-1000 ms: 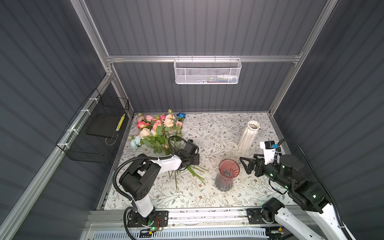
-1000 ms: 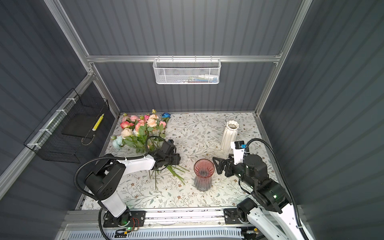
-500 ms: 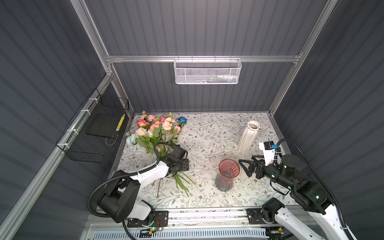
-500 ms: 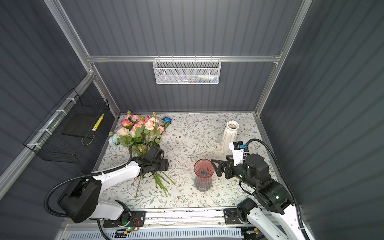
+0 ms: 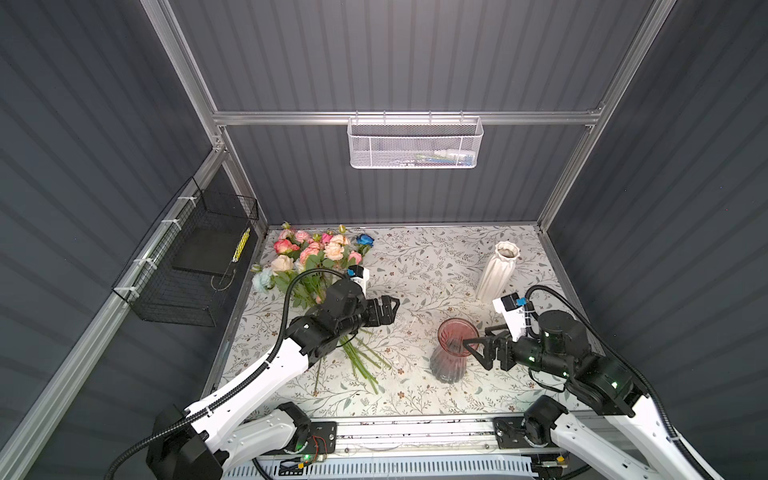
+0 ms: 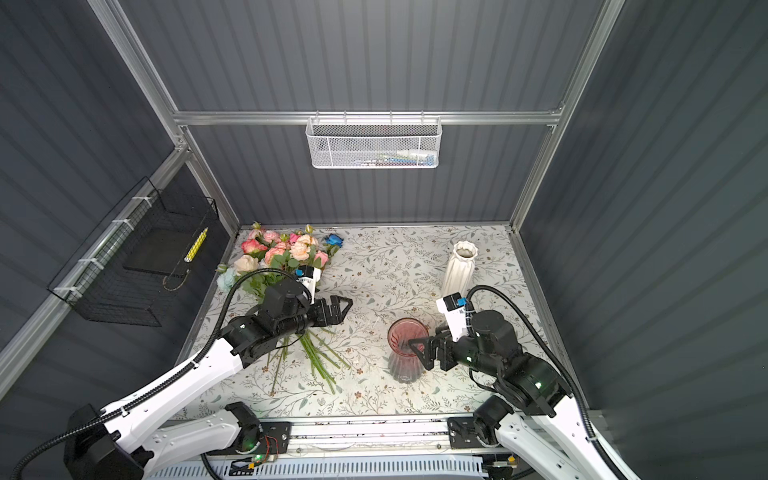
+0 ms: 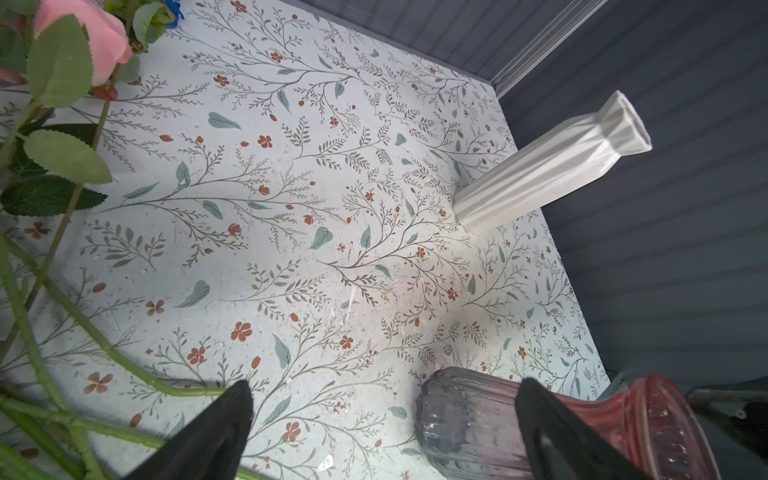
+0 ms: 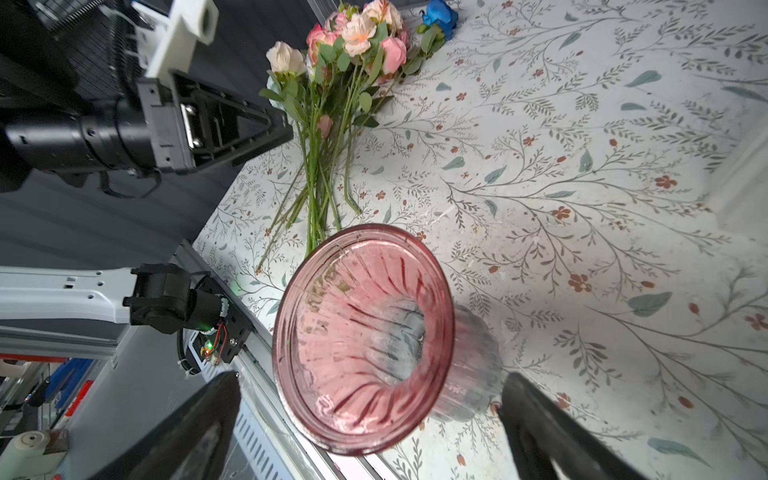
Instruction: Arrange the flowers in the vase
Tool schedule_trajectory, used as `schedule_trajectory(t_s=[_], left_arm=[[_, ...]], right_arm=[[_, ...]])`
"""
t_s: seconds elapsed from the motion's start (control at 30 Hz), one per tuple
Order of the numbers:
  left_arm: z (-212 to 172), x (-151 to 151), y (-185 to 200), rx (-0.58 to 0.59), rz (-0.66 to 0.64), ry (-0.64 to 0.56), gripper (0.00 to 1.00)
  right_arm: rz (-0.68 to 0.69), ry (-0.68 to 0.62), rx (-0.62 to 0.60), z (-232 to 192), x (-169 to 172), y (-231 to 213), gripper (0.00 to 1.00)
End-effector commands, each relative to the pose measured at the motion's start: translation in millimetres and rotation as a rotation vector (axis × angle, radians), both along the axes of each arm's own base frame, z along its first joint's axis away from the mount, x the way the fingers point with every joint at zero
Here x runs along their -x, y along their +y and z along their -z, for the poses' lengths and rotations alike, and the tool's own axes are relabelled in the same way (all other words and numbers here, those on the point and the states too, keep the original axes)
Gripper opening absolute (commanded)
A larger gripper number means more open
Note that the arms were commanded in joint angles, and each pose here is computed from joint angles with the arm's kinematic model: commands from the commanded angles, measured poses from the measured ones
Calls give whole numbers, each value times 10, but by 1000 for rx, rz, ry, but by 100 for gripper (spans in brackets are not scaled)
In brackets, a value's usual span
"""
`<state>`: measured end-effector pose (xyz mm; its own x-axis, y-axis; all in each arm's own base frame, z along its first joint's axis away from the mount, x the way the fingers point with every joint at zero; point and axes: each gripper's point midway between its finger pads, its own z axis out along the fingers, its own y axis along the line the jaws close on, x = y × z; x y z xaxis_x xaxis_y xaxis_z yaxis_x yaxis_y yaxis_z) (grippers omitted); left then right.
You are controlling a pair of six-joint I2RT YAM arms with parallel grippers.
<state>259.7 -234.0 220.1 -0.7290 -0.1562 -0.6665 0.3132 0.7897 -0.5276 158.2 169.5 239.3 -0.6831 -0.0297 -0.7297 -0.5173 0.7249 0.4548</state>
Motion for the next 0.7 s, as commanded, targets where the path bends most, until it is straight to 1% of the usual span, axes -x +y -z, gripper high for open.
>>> schedule_trajectory(t_s=[0.0, 0.13, 0.17, 0.23, 0.3, 0.4, 0.47, 0.6, 0.67], left_arm=[[-19, 86, 68, 13, -4, 2, 100], [2, 123, 116, 3, -11, 9, 100], [-2, 130, 122, 5, -13, 11, 100], [-19, 143, 135, 8, -14, 9, 100], [-43, 159, 158, 9, -18, 6, 100], [-85, 188, 184, 10, -18, 3, 100], [-110, 209, 194, 14, -16, 1, 100], [-160, 241, 229, 15, -15, -10, 100], [-171, 255, 249, 12, -18, -12, 100]], right_arm=[[68, -32, 34, 33, -145, -28, 99], [153, -10, 62, 72, -292, -62, 98], [161, 2, 70, 78, -316, -52, 95], [176, 27, 87, 95, -364, -38, 85], [195, 53, 123, 139, -395, -55, 70], [191, 80, 161, 182, -414, -47, 51], [177, 89, 178, 193, -425, -20, 42], [136, 119, 202, 203, -454, 75, 32], [117, 129, 202, 205, -475, 136, 26]])
